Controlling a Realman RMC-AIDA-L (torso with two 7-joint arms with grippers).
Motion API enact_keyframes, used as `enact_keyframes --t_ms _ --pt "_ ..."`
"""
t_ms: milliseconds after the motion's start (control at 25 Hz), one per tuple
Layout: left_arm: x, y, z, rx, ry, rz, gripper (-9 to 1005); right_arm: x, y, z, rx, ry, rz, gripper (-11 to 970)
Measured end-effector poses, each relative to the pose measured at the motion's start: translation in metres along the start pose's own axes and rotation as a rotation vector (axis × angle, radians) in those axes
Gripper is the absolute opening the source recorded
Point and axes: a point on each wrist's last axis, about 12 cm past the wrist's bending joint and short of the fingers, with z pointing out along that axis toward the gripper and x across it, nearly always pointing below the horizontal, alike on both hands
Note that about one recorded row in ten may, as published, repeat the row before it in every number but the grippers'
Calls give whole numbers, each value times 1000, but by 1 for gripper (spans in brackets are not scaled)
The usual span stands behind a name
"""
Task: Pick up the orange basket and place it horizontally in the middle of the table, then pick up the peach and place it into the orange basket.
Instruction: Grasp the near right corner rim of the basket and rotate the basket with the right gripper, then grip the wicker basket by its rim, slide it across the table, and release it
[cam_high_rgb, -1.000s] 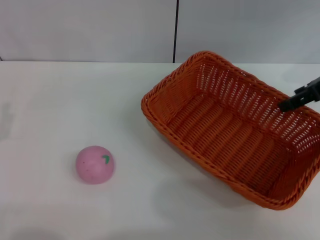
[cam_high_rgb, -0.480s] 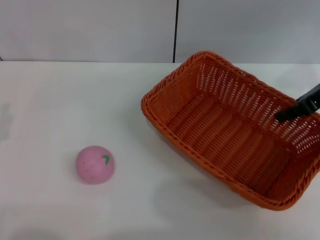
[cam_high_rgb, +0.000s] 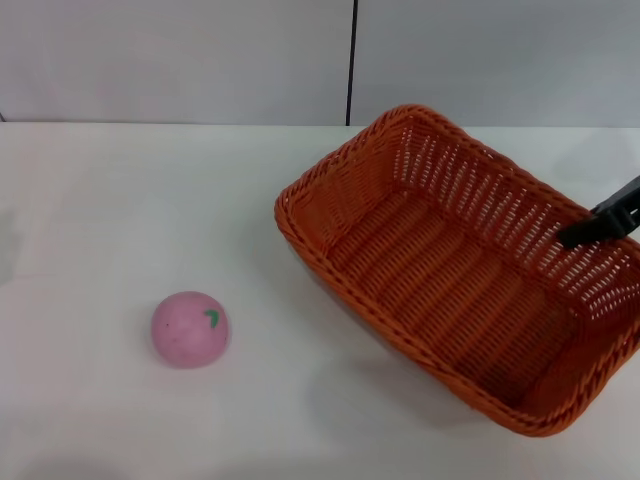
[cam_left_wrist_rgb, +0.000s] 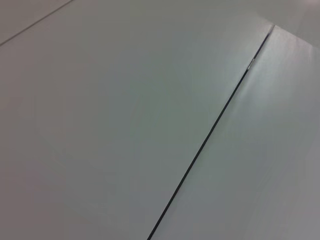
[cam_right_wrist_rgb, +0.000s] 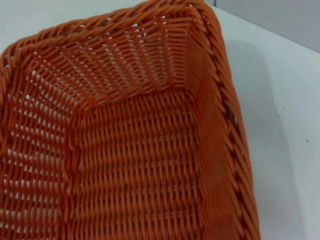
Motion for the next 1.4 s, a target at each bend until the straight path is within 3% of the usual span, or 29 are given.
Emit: enact_keyframes --t_ms 160,400,680,800,1000,1400 --pt "-1 0 -1 -4 1 2 806 -2 4 -13 -12 -41 -15 154" --pt "-2 1 -3 -11 0 4 806 -9 27 -58 -89 -233 -150 155" --pt "-3 2 -4 -14 -2 -3 805 -13 35 -72 -103 -262 -324 155" --pt "-3 2 -4 -14 -2 -3 805 -19 42 -70 -120 -248 -464 155" --pt "-2 1 -3 -11 1 -7 804 -28 50 -54 -178 -238 -563 154" --pt "-2 1 -3 -10 0 -10 804 -49 61 -11 -286 -133 -626 155"
